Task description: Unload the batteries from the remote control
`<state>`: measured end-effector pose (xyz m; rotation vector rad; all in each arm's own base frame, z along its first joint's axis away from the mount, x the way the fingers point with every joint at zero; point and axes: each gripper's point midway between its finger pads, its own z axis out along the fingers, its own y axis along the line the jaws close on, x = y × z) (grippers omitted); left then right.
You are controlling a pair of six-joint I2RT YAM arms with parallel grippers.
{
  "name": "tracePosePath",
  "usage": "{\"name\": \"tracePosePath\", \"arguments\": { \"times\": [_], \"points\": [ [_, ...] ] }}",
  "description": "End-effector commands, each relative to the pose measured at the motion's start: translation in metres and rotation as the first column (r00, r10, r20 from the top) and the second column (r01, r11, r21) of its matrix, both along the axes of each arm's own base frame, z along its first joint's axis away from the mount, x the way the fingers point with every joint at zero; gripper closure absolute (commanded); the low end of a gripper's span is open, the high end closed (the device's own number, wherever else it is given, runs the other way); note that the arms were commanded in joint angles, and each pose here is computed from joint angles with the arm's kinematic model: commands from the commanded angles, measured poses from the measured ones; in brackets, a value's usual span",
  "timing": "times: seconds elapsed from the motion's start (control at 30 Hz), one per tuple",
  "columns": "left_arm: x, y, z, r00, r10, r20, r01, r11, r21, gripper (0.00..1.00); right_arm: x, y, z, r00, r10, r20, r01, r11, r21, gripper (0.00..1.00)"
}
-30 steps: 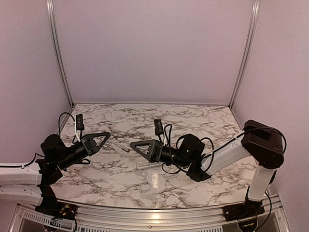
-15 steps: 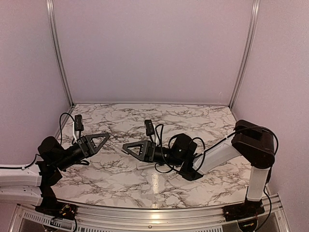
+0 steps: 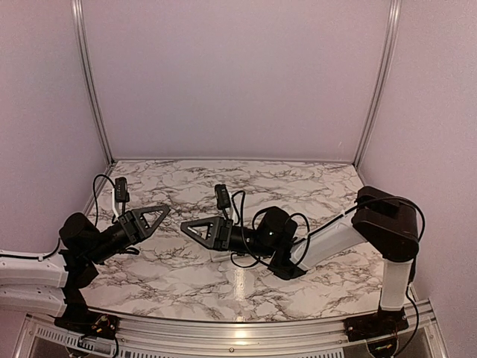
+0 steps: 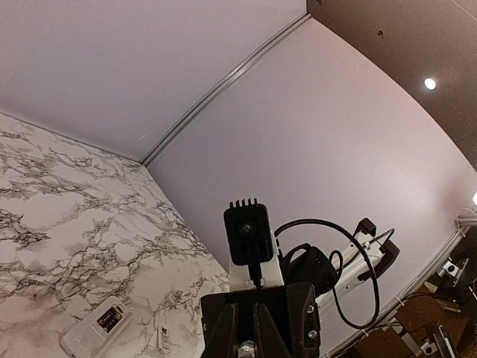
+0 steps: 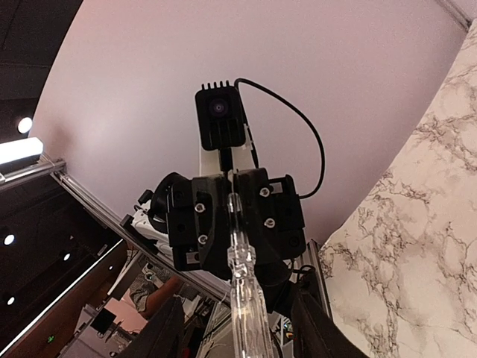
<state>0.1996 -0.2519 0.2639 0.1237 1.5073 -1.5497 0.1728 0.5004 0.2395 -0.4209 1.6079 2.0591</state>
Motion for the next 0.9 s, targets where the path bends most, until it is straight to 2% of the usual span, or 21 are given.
{"name": "tracePosePath", "arguments": {
  "times": [0.0,0.87],
  "points": [
    [0.000,0.003,0.000,1.000,0.011,0.016,-0.010,1.000,-0.015,1.00,-0.007,-0.007,0.047,0.998,-0.008,0.057,-0.004,0.981,0.194,0.53],
    [0.010,0.012,-0.010,0.996,0.092,0.006,-0.092,0.996,-0.013,1.00,0.006,0.011,0.048,1.000,-0.024,-0.011,0.026,0.974,0.227,0.64]
  ]
}}
